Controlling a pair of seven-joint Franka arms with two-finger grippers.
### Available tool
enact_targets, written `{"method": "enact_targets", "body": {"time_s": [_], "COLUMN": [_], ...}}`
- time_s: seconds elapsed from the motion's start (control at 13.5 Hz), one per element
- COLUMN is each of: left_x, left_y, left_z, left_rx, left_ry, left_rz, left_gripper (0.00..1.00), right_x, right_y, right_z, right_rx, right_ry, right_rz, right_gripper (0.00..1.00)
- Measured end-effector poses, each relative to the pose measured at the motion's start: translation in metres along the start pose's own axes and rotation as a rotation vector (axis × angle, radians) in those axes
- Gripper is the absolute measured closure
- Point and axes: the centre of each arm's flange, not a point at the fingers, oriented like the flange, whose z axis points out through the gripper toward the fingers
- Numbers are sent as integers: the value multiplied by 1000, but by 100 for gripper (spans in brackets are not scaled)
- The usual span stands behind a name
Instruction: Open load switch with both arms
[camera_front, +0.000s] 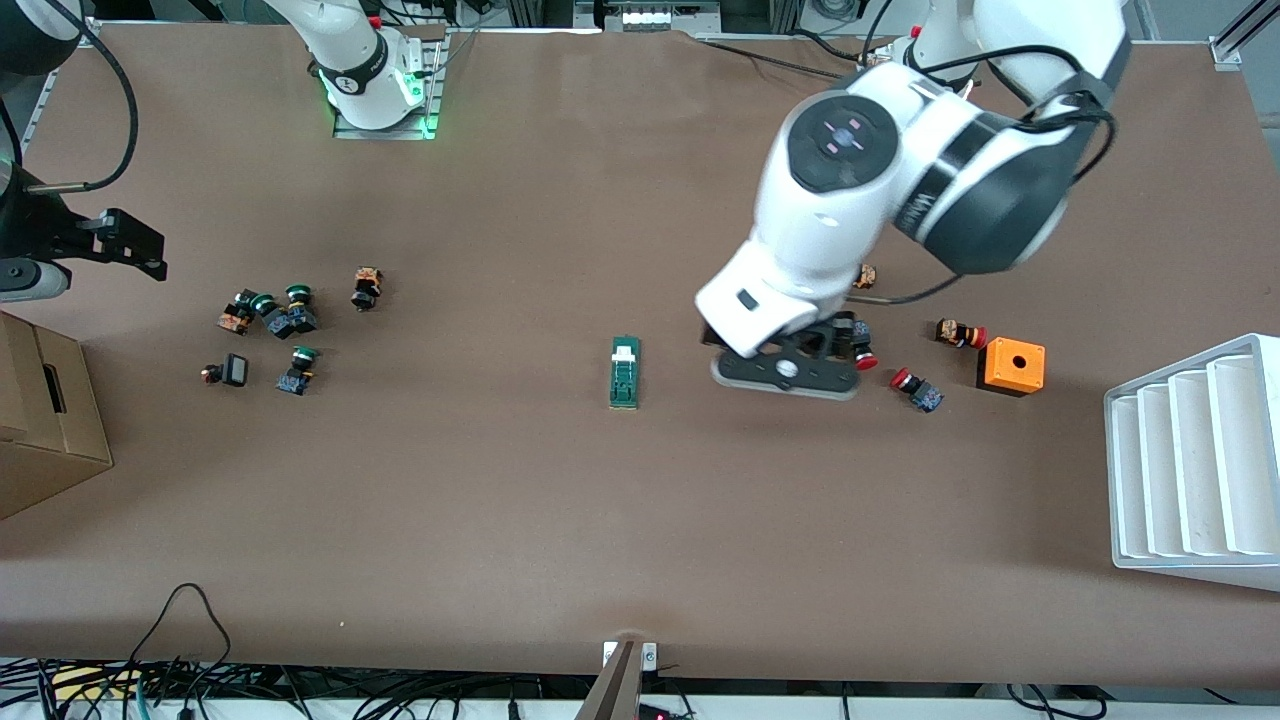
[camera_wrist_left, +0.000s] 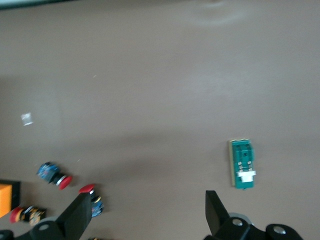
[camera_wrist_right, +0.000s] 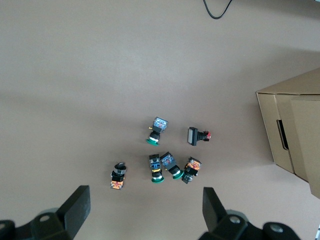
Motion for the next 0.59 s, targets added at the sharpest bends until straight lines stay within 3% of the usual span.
{"method": "enact_targets", "body": {"time_s": [0.3,0.59], "left_x": [7,13], "left_y": [-42,-75], "left_z": [18,44], "left_rx": [132,172], "left_ry": [-83,-190], "left_rz": [-25,-114], "left_gripper": [0,0], "right_x": [0,1], "right_y": [0,-3], "right_z": [0,0], "right_rx": [0,17], "right_ry": [0,3], "right_rz": [0,-1], "right_gripper": [0,0]}}
